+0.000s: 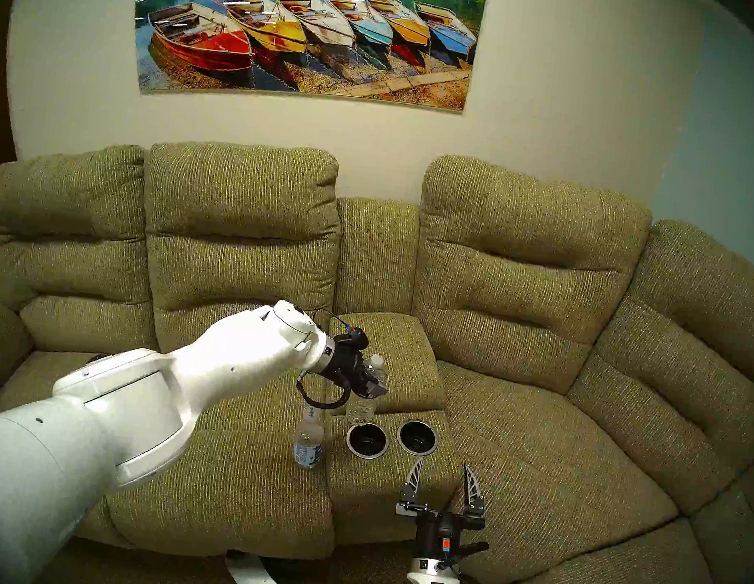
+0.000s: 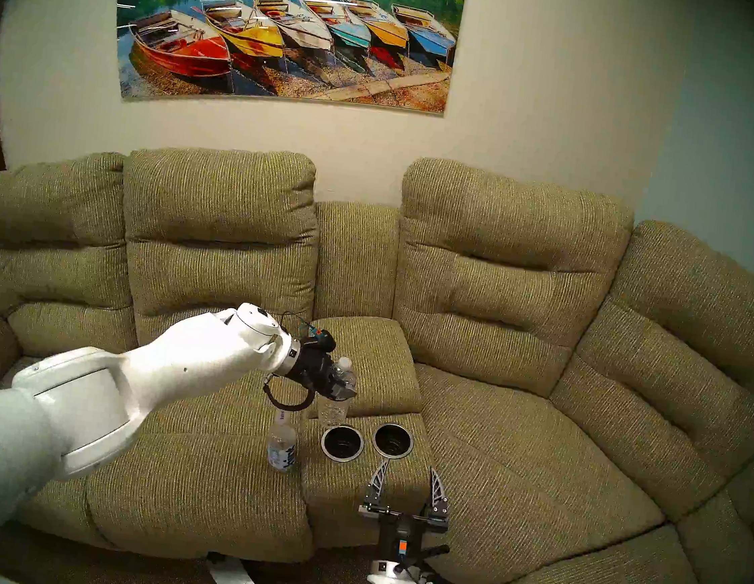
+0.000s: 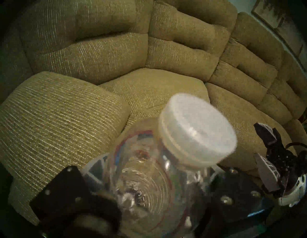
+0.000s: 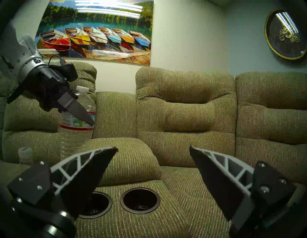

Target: Put bottles into cup holders

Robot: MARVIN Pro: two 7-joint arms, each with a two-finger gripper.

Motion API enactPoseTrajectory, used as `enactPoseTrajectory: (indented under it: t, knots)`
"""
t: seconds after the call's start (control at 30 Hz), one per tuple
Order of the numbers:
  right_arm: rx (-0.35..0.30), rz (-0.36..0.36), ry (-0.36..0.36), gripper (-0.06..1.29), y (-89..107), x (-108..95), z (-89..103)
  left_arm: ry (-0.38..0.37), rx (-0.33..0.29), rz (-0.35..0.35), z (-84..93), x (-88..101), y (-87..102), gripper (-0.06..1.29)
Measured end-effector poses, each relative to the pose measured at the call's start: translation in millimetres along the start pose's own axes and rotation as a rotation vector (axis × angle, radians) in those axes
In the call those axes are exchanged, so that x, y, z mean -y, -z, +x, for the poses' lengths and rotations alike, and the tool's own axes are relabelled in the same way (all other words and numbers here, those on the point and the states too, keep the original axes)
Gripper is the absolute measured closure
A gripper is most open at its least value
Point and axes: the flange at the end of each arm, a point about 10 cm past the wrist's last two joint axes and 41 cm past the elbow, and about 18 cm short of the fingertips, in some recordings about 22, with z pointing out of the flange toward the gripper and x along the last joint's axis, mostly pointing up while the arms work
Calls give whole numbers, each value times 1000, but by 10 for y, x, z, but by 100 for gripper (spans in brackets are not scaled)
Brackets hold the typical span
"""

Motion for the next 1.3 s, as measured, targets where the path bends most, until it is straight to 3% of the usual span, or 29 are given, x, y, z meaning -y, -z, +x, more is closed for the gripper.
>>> enactPoseTrajectory:
  t: [0.8,1.1,1.3]
  knots:
    - [0,1,0,1,0,0,-3,13,-69,22,71,-196,-476,59]
    - [15,34,76,1,-102,-66,-149,-34,-89,-82,115,-337,-532,59]
    - [23,32,117,1,-466,-75,-201,-71,-100,-170,124,-434,-534,59]
